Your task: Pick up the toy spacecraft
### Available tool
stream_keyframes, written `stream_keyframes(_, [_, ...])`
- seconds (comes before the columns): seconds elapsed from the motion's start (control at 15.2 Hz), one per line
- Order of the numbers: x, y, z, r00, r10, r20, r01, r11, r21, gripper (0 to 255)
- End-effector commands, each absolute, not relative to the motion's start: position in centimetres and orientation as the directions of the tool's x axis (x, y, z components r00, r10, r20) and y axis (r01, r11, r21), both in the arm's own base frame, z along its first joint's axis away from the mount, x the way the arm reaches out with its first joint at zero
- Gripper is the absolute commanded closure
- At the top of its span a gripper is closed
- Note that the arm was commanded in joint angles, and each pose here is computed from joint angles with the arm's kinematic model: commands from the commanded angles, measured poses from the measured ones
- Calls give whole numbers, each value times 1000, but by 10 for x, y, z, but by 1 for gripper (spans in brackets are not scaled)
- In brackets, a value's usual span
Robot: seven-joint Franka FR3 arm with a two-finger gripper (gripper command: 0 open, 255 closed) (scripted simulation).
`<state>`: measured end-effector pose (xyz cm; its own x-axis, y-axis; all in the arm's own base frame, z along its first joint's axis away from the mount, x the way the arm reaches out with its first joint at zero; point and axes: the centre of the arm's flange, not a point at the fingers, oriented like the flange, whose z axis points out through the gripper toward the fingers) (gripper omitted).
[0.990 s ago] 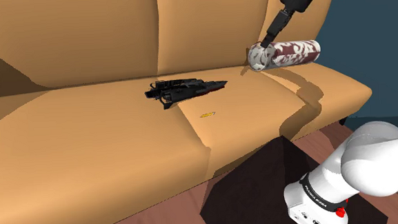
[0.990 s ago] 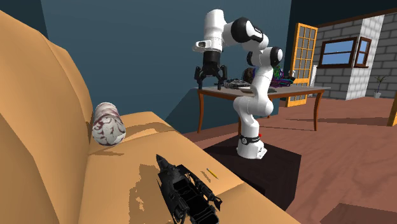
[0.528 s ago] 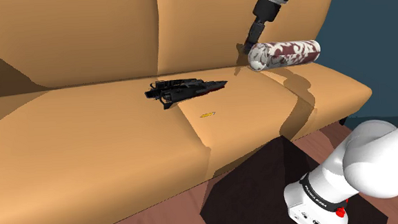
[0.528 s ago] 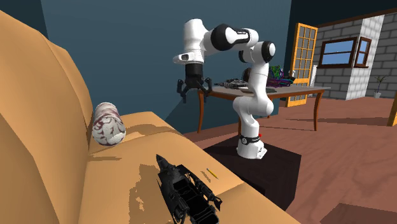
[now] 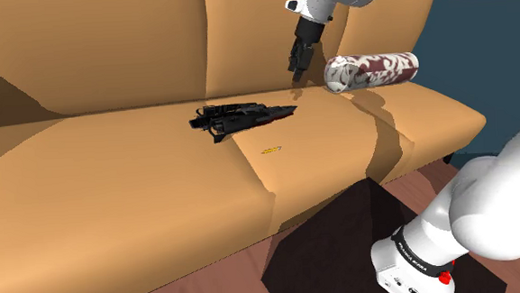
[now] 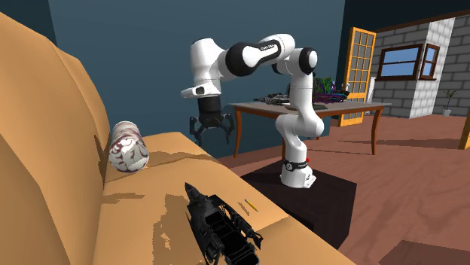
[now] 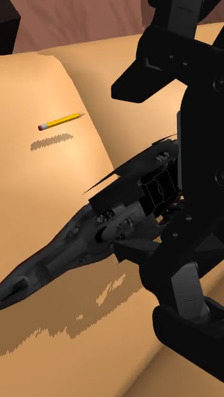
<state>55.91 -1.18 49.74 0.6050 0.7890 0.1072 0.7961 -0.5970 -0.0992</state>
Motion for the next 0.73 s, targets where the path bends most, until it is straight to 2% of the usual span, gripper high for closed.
stream_keyframes(0.0, [582,-4,481,541,835,99,840,-531,-112,0])
stream_keyframes(0.53, [664,40,408,269,960,75,952,-254,-170,0])
stream_keyframes(0.66, [666,42,400,259,963,74,955,-244,-172,0])
